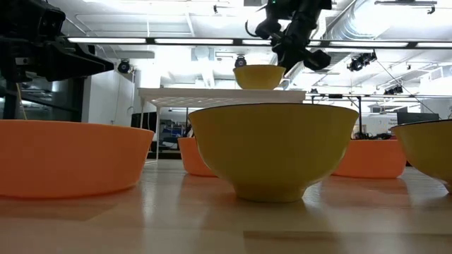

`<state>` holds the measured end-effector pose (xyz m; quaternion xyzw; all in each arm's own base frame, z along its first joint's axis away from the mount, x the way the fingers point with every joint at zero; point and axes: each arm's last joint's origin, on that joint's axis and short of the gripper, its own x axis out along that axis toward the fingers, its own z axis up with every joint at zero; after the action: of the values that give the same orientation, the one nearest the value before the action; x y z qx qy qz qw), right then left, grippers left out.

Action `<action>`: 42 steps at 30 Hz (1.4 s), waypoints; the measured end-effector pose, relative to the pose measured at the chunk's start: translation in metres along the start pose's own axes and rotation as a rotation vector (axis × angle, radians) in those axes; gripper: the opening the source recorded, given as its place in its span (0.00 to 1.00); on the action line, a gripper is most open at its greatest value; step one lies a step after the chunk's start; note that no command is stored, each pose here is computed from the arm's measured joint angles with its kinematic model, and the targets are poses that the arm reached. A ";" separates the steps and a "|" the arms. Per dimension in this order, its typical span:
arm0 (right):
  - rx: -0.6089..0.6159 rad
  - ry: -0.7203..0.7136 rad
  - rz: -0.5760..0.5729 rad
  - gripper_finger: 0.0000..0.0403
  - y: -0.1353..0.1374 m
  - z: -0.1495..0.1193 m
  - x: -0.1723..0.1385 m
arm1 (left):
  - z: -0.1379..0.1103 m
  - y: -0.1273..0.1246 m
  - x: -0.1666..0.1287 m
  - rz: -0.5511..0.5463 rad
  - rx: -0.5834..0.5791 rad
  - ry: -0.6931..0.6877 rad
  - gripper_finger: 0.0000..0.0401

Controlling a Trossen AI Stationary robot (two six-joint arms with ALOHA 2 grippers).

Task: Pick & Place Mini bowls
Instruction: Put the white patterned bowl on the shelf, then stack the white patterned bowl on the other white patterned bowl on the shelf

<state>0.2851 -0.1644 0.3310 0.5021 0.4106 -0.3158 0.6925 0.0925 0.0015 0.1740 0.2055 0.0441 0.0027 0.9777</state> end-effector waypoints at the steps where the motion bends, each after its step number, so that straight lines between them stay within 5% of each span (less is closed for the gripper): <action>1: -0.001 0.001 -0.001 0.00 0.001 0.002 0.001 | 0.000 0.000 0.000 0.000 0.000 0.000 0.33; 16: -0.008 0.041 -0.051 0.02 -0.002 0.003 0.009 | 0.000 0.000 0.000 0.000 0.000 0.000 0.33; 34: -0.022 -0.033 -0.052 0.28 -0.004 -0.001 -0.011 | 0.000 0.000 0.000 0.000 0.000 0.000 0.33; 42: -0.074 -0.038 -0.107 0.37 -0.001 -0.033 -0.038 | 0.000 0.000 0.000 0.000 0.000 0.000 0.33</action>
<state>0.2585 -0.1327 0.3590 0.4476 0.4348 -0.3465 0.7004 0.0925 0.0015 0.1741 0.2055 0.0439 0.0028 0.9777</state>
